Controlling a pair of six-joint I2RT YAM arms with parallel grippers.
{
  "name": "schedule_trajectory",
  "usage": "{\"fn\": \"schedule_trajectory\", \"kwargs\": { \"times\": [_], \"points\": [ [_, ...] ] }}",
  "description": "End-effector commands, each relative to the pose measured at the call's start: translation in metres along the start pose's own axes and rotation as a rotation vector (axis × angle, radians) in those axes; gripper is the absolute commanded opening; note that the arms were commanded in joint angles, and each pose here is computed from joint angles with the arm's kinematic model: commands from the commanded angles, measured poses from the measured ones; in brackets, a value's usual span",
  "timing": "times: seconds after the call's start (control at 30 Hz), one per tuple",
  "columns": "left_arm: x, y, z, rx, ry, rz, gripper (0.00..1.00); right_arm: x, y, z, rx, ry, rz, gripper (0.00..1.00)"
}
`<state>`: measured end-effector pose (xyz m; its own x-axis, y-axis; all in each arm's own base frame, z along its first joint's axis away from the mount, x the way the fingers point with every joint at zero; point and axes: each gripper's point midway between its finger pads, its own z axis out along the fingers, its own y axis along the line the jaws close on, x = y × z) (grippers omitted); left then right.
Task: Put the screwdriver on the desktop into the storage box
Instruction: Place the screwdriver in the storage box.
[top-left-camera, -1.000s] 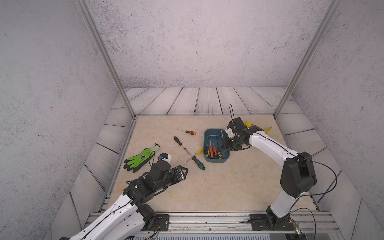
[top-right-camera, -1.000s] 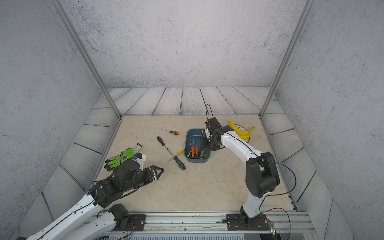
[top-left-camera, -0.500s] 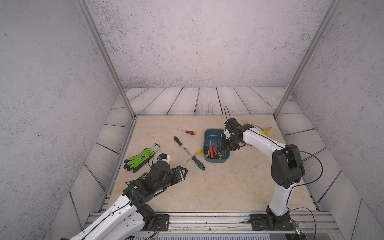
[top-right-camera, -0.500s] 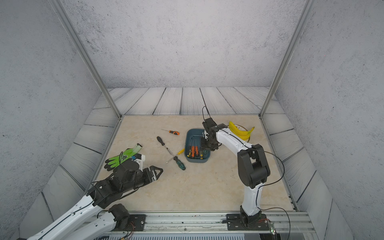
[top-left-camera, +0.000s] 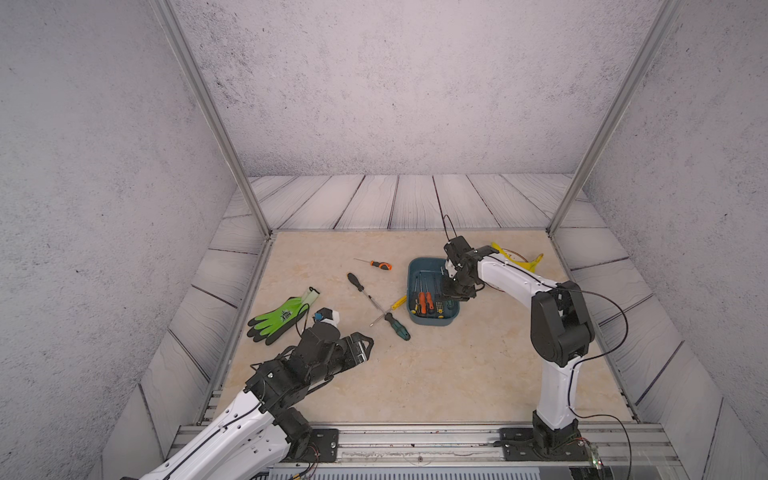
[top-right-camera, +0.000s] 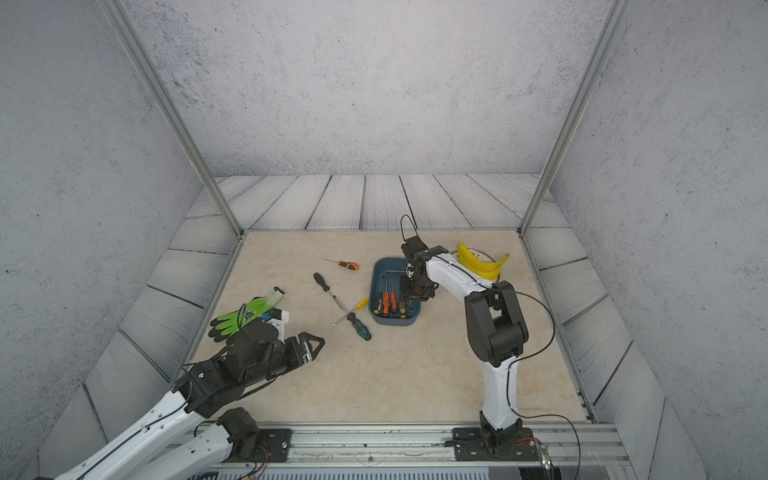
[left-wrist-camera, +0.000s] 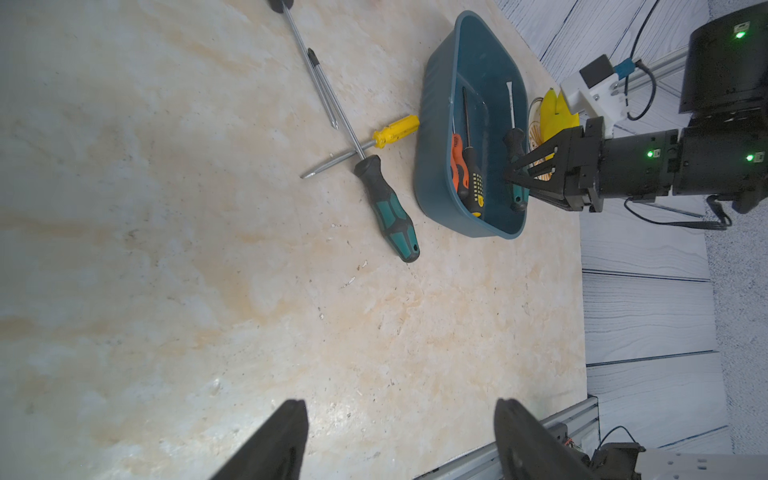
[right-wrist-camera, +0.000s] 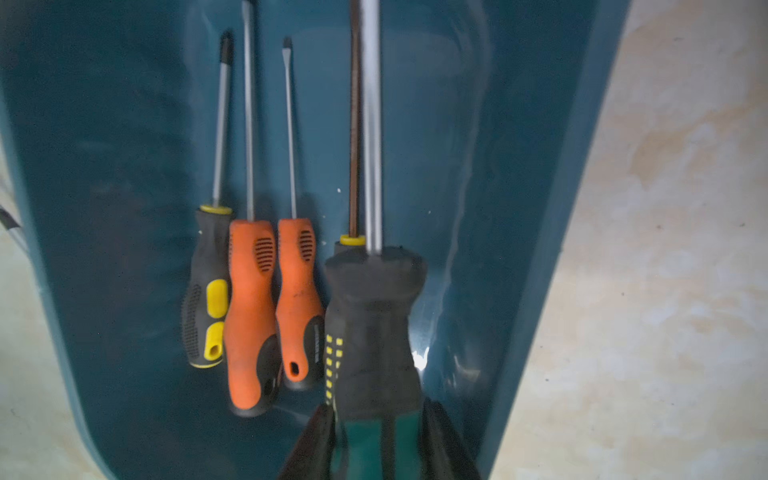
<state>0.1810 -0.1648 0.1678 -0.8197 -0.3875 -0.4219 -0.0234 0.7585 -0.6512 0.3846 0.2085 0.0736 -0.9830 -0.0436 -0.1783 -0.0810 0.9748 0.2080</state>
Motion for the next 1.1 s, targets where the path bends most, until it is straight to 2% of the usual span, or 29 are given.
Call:
{"fn": "schedule_trajectory", "kwargs": {
  "times": [0.0,0.4,0.83,1.07],
  "points": [
    [0.001,0.009,-0.001,-0.024,-0.01,-0.007,0.76,-0.002,-0.006,0.002,0.035,0.014,0.001,0.13],
    [0.002,0.011,0.0,-0.027,-0.01,-0.008,0.76,-0.001,-0.013,0.018,0.096,0.057,0.026,0.2],
    [0.002,0.011,0.0,-0.028,-0.011,-0.003,0.76,0.0,-0.016,0.023,0.144,0.073,0.029,0.4],
    [0.002,0.011,0.001,-0.029,-0.005,-0.004,0.76,-0.003,-0.008,0.015,0.129,0.055,0.018,0.42]
  ]
}}
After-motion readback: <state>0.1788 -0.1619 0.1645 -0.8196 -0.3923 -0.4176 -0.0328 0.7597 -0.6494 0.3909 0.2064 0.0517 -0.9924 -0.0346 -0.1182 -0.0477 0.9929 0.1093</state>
